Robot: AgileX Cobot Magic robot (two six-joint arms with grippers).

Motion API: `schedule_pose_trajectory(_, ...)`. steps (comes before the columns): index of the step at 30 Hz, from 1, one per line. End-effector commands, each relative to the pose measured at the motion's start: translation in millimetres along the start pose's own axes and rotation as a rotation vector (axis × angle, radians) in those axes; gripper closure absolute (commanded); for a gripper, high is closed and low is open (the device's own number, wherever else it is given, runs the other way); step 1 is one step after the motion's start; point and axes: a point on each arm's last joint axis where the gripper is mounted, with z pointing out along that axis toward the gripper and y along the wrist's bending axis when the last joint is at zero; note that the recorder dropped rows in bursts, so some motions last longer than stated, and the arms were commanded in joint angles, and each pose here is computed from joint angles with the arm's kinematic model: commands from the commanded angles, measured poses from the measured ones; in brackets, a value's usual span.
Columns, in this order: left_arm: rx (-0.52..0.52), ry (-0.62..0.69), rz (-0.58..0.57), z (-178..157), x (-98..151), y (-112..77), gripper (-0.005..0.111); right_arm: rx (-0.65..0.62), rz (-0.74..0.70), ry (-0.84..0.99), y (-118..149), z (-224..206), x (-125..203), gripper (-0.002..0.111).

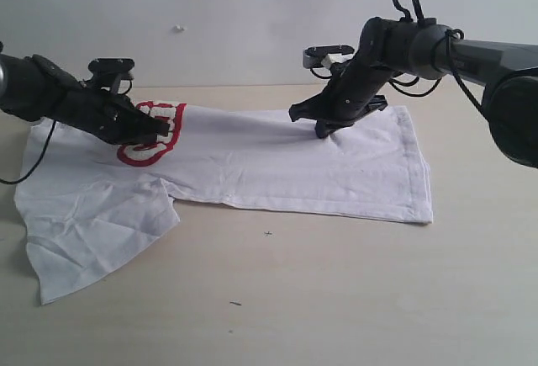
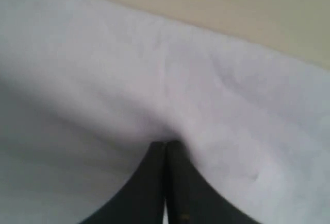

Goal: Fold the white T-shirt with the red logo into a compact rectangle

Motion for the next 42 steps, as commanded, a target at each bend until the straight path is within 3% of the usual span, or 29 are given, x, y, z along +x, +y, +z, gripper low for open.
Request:
schedule_pose_trajectory(1, -0.018, 0.015, 0.015, -17, -1, 16.7, 0.107, 0.071, -0.038, 0.003, -16, -6, -4, 0.108)
schedule_pose_trajectory(8, -0.031, -0.057, 0.047, -51, -25, 12.3, 0.107, 0.084, -0.049, -0.045, -17, -16, -14, 0.108)
schedule_pose_trajectory(16, -0.019, 0.052, 0.086, -39, -1, 13.4, 0.107, 0.252, -0.010, -0.013, -37, -4, -7, 0.108)
schedule_pose_trajectory(25, -0.028, 0.299, 0.206, -51, 18, 14.2, 0.107, 0.236, 0.024, -0.048, -41, -24, -15, 0.108)
schedule_pose_trajectory(28, -0.034, 0.302, 0.204, -66, 13, 10.1, 0.107, 0.220, 0.033, -0.078, -37, -42, -22, 0.108)
schedule_pose_trajectory(33, -0.013, 0.295, 0.219, -97, 9, -8.7, 0.107, 0.155, 0.022, -0.060, -28, -56, -24, 0.108)
schedule_pose_trajectory(36, 0.031, 0.340, 0.232, -115, 15, -26.9, 0.107, 0.151, 0.018, -0.032, -27, -56, -22, 0.108)
schedule_pose_trajectory(42, 0.027, 0.305, 0.319, -163, 22, -70.8, 0.107, 0.107, 0.011, -0.042, -20, -66, -24, 0.108)
